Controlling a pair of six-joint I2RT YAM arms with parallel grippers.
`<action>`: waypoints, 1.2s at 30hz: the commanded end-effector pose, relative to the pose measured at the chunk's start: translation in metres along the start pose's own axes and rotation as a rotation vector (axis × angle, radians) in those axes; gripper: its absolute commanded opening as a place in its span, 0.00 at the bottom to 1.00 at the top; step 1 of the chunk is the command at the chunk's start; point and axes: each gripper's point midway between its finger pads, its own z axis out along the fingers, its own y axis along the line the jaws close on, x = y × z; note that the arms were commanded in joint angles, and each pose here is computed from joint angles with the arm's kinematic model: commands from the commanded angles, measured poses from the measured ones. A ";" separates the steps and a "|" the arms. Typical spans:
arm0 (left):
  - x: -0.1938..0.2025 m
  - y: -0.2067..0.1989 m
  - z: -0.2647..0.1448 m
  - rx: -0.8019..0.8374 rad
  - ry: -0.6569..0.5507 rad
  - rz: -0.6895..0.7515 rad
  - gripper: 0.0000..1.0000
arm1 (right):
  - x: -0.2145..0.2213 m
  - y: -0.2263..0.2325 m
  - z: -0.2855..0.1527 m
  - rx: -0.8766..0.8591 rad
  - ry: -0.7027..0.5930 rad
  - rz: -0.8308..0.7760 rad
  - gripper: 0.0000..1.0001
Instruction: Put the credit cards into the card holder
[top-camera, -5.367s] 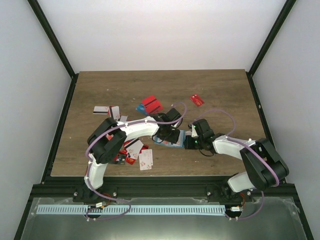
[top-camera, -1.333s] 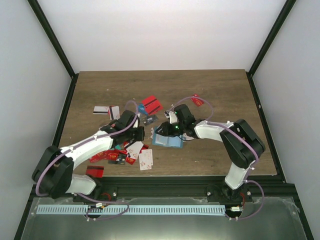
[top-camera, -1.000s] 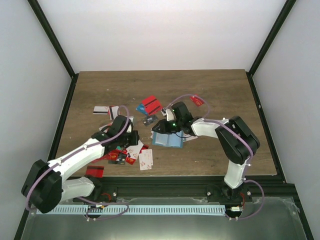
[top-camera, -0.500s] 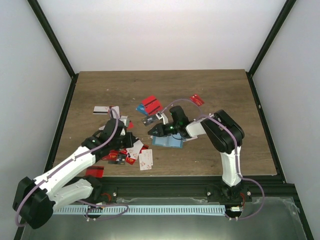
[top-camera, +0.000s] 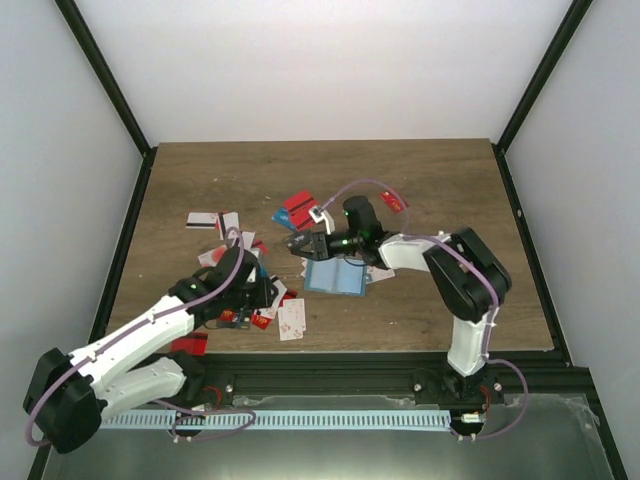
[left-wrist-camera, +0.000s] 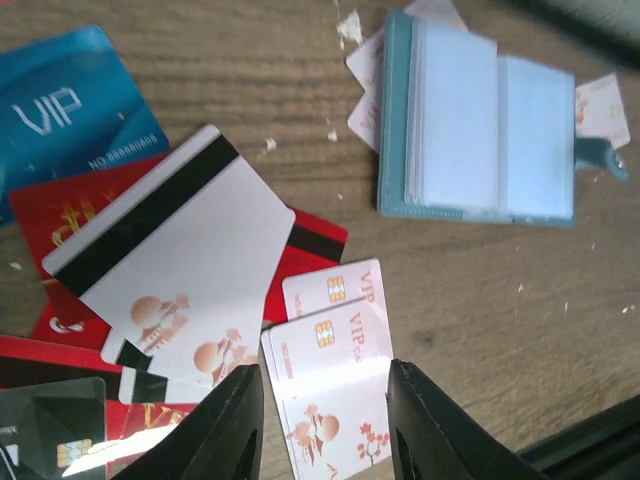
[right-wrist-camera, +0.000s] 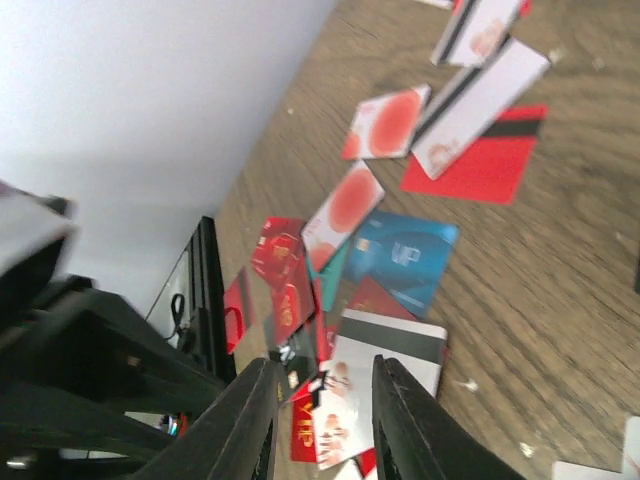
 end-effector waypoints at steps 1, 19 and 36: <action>0.015 0.004 0.007 -0.037 0.047 0.001 0.40 | -0.013 0.031 -0.012 0.034 -0.012 -0.061 0.29; -0.021 0.051 0.031 -0.277 -0.160 -0.068 0.27 | 0.034 0.008 0.022 0.255 0.076 0.035 0.35; -0.014 0.079 0.037 -0.334 -0.131 -0.104 0.23 | 0.037 0.009 0.054 0.223 0.152 0.014 0.31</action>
